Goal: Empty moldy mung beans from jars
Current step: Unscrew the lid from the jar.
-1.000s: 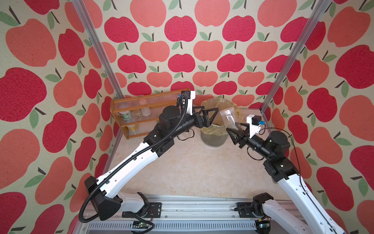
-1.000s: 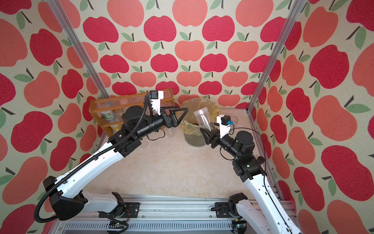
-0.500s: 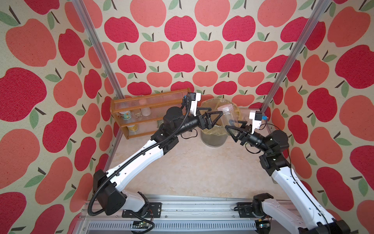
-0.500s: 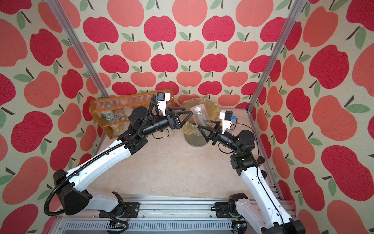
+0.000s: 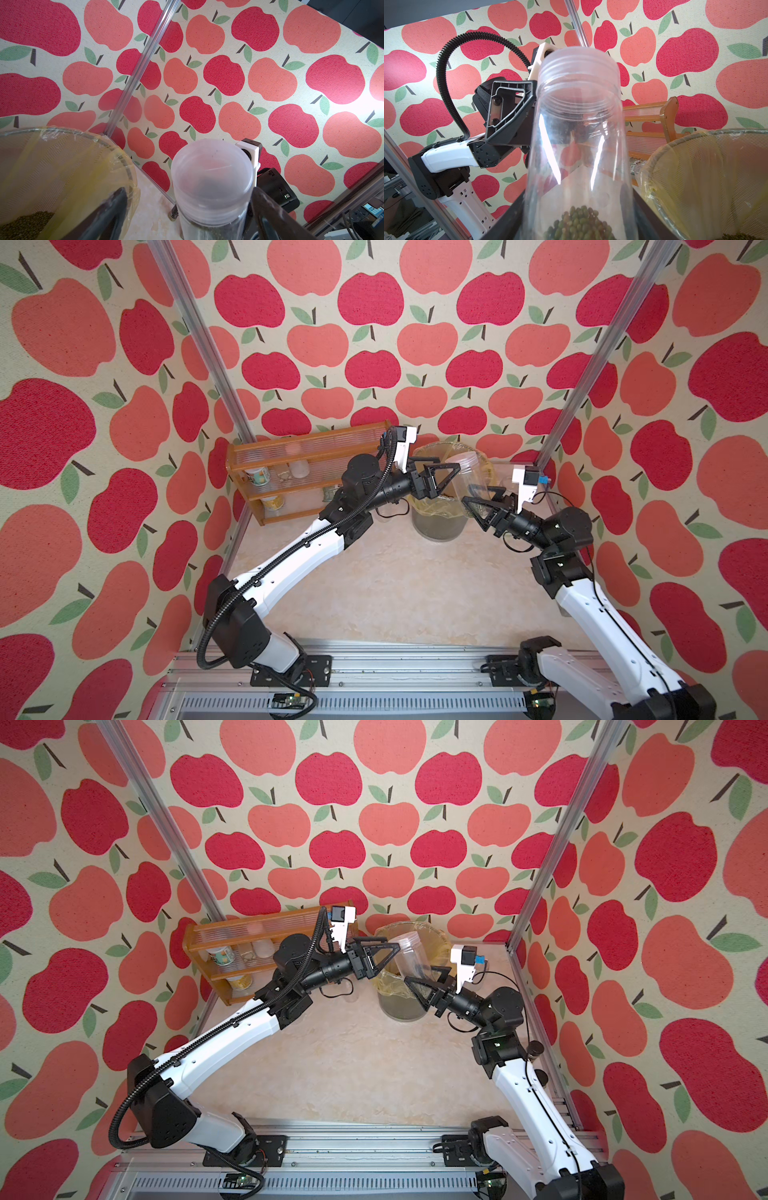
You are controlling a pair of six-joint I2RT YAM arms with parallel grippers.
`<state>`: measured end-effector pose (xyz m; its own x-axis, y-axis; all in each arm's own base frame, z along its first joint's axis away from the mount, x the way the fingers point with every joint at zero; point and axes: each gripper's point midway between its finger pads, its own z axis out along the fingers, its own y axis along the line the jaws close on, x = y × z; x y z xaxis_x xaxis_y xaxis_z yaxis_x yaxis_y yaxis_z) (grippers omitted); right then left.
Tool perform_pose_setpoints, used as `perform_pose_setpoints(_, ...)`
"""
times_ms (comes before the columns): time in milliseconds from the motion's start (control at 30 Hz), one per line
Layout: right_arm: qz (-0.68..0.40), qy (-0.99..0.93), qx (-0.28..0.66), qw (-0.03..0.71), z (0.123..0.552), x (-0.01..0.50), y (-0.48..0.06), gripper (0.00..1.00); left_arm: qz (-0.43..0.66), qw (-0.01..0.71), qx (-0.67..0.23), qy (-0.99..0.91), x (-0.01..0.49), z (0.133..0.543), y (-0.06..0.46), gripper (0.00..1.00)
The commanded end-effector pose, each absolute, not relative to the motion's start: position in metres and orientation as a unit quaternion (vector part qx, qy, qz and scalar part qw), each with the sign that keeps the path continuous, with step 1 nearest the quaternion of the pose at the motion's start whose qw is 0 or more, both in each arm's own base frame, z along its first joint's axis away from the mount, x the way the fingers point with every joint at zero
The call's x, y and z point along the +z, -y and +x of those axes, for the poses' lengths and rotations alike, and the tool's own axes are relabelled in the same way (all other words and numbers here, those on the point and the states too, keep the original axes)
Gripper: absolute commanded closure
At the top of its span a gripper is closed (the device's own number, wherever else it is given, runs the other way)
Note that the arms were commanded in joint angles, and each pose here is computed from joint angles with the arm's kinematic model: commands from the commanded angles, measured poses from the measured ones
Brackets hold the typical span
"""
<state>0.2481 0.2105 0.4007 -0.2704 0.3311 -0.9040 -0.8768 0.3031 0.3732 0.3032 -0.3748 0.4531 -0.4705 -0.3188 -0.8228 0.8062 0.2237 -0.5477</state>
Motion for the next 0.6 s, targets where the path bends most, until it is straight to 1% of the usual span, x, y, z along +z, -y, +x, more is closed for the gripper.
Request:
perform_pose_setpoints(0, -0.246, -0.564, 0.547, 0.567, 0.242, 0.413, -0.211, 0.61, 0.212, 0.478, -0.608, -0.597, 0.472, 0.298, 0.377, 0.06)
perform_pose_setpoints(133, -0.247, -0.564, 0.55, 0.565, 0.242, 0.412, -0.212, 0.61, 0.218, 0.467, -0.604, -0.608, 0.466, 0.302, 0.379, 0.07)
perform_pose_setpoints(233, -0.247, -0.565, 0.55, 0.563, 0.243, 0.41, -0.212, 0.61, 0.213, 0.459, -0.616, -0.604, 0.464, 0.307, 0.378, 0.12)
perform_pose_setpoints(567, -0.249, -0.567, 0.549, 0.561, 0.243, 0.408, -0.213, 0.62, 0.222, 0.436, -0.633, -0.6, 0.467, 0.31, 0.388, 0.14)
